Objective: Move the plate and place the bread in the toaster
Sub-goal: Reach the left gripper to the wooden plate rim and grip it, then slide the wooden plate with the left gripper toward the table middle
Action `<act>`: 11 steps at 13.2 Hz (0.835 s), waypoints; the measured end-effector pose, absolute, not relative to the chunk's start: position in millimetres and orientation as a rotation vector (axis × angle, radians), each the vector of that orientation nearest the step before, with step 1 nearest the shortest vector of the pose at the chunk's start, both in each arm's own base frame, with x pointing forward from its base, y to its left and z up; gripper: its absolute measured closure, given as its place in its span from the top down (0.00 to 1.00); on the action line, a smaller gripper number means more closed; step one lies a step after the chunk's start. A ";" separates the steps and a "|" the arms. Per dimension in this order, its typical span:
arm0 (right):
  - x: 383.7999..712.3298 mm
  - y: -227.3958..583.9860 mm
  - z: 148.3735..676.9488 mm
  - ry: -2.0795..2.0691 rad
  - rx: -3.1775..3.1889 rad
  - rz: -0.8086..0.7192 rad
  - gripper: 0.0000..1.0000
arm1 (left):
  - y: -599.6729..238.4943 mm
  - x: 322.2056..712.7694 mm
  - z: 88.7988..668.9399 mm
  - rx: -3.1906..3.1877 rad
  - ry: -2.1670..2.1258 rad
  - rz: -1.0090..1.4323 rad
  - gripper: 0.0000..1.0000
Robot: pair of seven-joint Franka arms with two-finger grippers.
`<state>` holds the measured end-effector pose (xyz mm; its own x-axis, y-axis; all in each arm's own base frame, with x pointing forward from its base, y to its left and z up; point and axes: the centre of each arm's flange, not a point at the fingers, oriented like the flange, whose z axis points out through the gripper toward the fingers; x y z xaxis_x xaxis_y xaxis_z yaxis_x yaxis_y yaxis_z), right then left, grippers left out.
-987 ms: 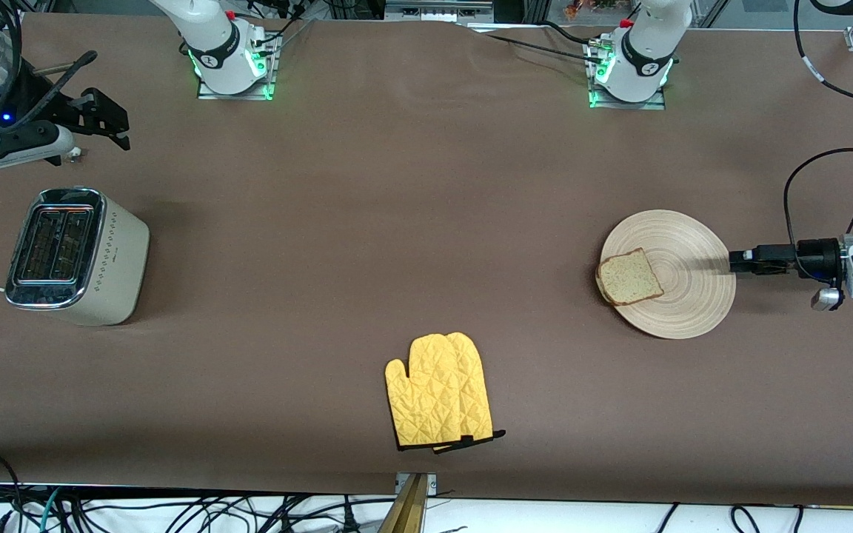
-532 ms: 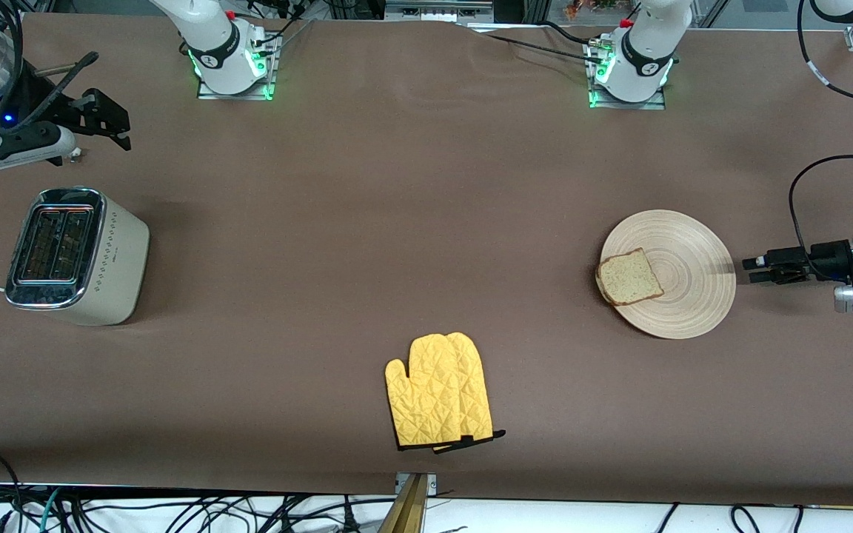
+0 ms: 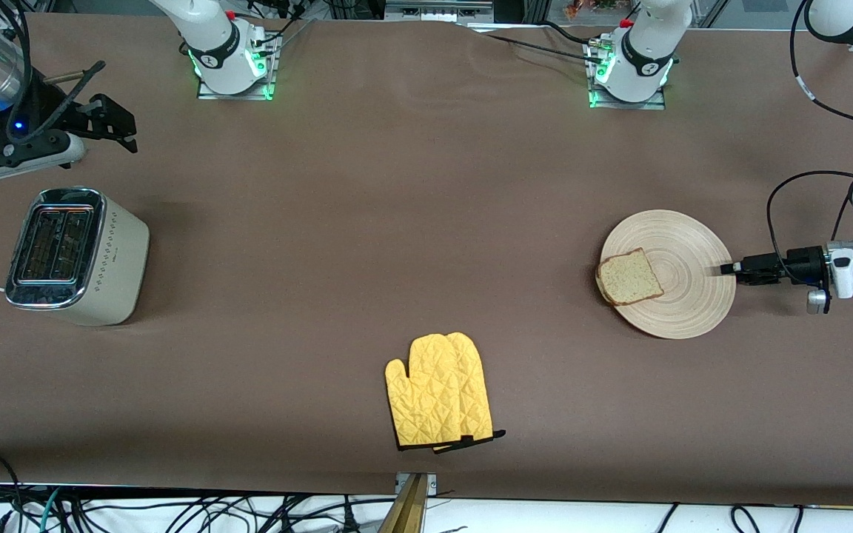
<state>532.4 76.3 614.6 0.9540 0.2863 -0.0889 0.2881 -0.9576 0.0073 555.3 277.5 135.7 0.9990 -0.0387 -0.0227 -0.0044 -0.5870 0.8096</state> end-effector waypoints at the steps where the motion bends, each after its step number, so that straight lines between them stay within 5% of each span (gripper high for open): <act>1: 533.0 76.3 613.1 0.454 3.085 -0.140 1.00 | 277.0 555.5 135.6 2.197 -0.026 -0.049 0.52; 5: 534.4 75.2 606.4 0.450 3.086 -0.161 1.00 | 276.9 554.1 134.2 2.175 -0.013 -0.052 0.11; 11: 535.6 67.0 604.5 0.431 3.089 -0.167 1.00 | 265.3 558.4 139.2 2.136 0.012 -0.102 0.10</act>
<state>535.6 67.0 604.5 0.9562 0.2720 -0.1082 0.2739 -0.9618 0.0029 558.4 265.3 139.2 0.9964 -0.0315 -0.0781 0.0489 -0.5380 0.8415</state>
